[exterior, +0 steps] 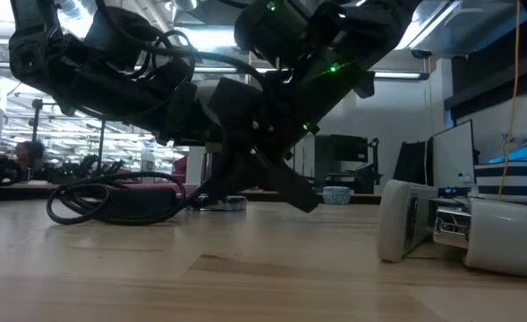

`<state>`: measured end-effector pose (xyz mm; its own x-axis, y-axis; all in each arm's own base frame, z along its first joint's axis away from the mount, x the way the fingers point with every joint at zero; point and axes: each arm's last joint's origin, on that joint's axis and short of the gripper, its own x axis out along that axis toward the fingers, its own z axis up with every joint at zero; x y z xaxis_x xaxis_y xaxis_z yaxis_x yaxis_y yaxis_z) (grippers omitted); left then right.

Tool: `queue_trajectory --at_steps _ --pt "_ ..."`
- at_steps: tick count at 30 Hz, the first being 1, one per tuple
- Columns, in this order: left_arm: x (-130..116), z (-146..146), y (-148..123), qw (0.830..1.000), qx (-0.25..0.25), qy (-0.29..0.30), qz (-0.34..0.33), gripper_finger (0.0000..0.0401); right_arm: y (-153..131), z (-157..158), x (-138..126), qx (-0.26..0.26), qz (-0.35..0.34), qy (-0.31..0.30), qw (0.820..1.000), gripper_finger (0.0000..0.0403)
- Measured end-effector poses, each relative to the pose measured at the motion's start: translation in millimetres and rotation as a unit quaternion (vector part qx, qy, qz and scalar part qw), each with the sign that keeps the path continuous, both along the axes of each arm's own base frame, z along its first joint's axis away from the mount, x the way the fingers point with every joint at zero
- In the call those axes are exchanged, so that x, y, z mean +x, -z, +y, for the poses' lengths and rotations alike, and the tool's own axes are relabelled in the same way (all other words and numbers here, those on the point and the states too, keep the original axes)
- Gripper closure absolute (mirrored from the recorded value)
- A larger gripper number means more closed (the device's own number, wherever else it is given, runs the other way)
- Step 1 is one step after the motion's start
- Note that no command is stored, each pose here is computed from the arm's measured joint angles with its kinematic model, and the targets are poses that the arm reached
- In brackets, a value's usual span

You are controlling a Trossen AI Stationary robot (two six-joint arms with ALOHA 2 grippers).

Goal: Screw lightbulb
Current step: Insert the lightbulb into the lamp

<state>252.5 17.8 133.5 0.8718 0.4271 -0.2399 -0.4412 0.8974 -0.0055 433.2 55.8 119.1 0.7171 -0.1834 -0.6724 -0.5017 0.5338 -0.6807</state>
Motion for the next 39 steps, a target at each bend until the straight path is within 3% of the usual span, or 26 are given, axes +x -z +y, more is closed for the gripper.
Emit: queue_trajectory --at_steps 13,28,32,39 --pt "0.0 0.0 0.0 1.000 0.000 0.000 0.000 0.0231 0.4 2.0 -0.6 0.035 -0.002 0.016 0.999 0.0354" --pt "0.0 0.0 0.0 1.000 0.000 0.000 0.000 0.0231 -0.1 1.8 -0.8 0.033 -0.002 0.018 0.999 0.0351" --pt "0.0 0.0 0.0 1.000 0.000 0.000 0.000 0.0231 1.5 0.0 -2.9 0.017 0.007 0.042 0.999 0.0316" --pt "0.0 0.0 0.0 1.000 0.000 0.000 0.000 0.0231 2.0 -1.9 -4.0 -0.004 0.010 0.063 0.998 0.0219"
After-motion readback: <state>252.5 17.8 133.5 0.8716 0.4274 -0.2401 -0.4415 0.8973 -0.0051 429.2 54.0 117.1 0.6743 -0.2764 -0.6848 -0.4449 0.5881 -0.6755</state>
